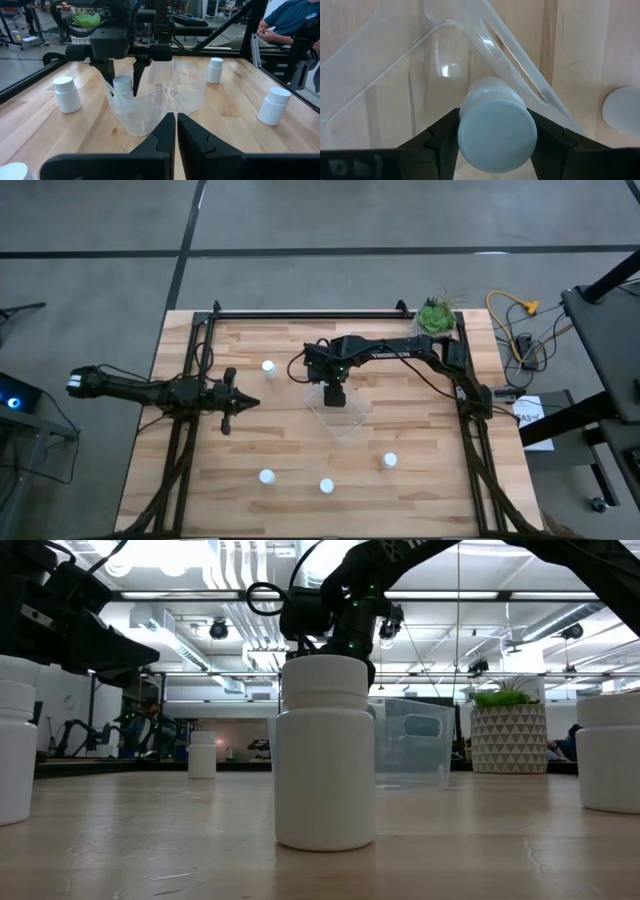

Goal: Pick and place pill bottles into a basket
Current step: Put the white pill bottle into the transparent bin

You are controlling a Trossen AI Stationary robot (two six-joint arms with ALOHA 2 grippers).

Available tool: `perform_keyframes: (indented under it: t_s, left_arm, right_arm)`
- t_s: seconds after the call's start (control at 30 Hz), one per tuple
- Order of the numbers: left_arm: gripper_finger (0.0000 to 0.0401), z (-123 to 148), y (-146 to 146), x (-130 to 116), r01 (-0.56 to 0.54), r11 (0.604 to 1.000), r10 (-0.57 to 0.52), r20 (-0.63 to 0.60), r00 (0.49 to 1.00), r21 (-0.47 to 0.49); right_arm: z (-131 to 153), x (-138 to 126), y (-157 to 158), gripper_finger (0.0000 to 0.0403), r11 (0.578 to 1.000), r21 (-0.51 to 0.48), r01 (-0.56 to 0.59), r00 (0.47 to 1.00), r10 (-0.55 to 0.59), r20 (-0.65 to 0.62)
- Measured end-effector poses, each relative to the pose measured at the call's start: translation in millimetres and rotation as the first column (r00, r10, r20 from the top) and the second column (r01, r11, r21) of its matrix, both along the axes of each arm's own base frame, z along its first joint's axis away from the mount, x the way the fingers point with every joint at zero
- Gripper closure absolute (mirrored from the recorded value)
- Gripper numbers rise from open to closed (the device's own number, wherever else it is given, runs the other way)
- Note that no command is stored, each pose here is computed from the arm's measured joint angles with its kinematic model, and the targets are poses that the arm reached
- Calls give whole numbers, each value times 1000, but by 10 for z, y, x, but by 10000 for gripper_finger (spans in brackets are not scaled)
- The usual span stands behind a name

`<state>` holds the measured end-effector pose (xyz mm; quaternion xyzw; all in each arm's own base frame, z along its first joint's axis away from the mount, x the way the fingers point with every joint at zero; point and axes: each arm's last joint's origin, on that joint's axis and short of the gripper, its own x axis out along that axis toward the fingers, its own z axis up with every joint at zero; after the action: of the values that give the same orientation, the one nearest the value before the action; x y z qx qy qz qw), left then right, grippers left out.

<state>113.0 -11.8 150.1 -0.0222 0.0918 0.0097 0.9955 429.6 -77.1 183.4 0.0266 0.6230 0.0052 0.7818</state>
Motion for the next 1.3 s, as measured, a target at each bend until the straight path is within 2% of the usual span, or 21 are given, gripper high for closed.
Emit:
perform_keyframes:
  t_s: [1.3]
  left_arm:
    - [401,0,0,0,0,1000,0,0,1000,-1]
  right_arm:
    - [-95,-54,9,218,1000,6,10,999,-9,-34]
